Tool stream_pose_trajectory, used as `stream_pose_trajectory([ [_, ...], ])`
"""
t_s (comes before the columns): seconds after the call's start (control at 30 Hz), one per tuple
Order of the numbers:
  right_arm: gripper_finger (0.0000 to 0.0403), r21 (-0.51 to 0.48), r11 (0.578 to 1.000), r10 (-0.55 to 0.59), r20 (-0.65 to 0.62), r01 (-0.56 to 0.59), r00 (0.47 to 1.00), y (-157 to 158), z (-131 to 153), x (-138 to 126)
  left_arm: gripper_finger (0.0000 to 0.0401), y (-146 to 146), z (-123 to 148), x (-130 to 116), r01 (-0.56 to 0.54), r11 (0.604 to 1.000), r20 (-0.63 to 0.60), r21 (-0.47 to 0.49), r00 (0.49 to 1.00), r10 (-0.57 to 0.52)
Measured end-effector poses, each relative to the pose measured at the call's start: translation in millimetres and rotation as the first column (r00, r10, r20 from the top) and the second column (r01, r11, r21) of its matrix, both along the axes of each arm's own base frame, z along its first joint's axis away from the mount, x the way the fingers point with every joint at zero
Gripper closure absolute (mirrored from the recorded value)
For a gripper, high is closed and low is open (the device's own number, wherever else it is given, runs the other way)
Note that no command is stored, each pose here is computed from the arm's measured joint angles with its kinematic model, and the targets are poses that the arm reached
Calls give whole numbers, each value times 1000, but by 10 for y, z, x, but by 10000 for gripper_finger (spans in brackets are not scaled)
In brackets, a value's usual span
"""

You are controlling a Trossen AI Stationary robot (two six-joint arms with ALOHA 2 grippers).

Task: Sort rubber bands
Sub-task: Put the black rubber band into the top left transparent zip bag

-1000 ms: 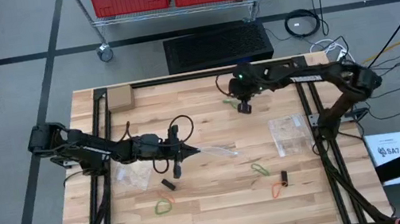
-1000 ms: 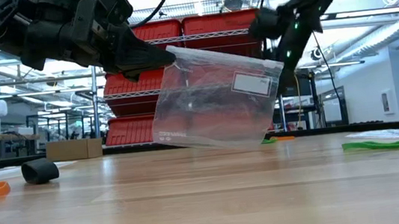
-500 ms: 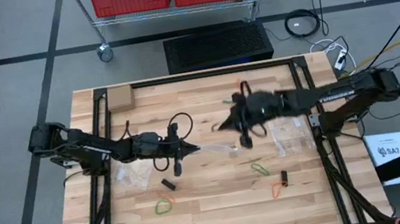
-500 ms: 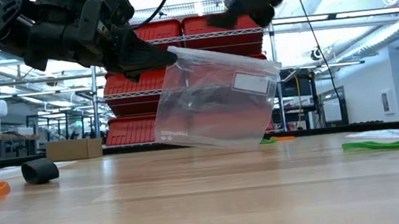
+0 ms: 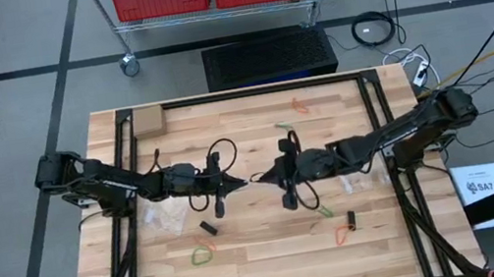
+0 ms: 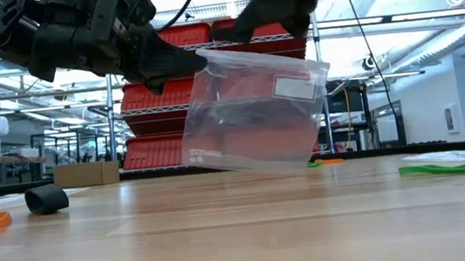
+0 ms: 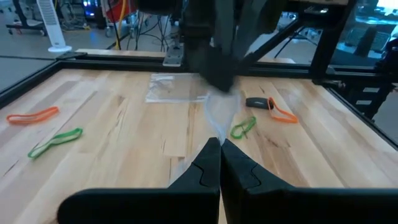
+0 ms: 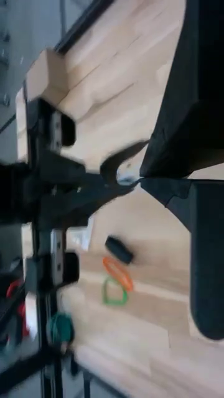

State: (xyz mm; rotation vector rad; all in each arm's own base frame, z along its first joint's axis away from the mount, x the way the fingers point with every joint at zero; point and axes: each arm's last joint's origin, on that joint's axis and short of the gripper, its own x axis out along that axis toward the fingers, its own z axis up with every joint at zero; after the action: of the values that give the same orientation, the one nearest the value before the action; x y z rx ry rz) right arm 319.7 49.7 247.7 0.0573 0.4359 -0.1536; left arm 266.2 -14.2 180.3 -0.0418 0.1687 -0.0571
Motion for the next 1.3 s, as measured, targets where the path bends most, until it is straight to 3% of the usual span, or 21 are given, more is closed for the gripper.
stream_pose_trajectory([
  [0.67, 403, 33, 987, -150, -98, 154, 984, 146, -155, -77, 401, 3, 1, 0, -10, 1000, 1, 2, 1000, 10],
  [1.3, 392, 160, 978, -104, -167, 131, 980, 128, -206, -96, 401, 3, 22, 4, -13, 1000, 24, 0, 1000, 13],
])
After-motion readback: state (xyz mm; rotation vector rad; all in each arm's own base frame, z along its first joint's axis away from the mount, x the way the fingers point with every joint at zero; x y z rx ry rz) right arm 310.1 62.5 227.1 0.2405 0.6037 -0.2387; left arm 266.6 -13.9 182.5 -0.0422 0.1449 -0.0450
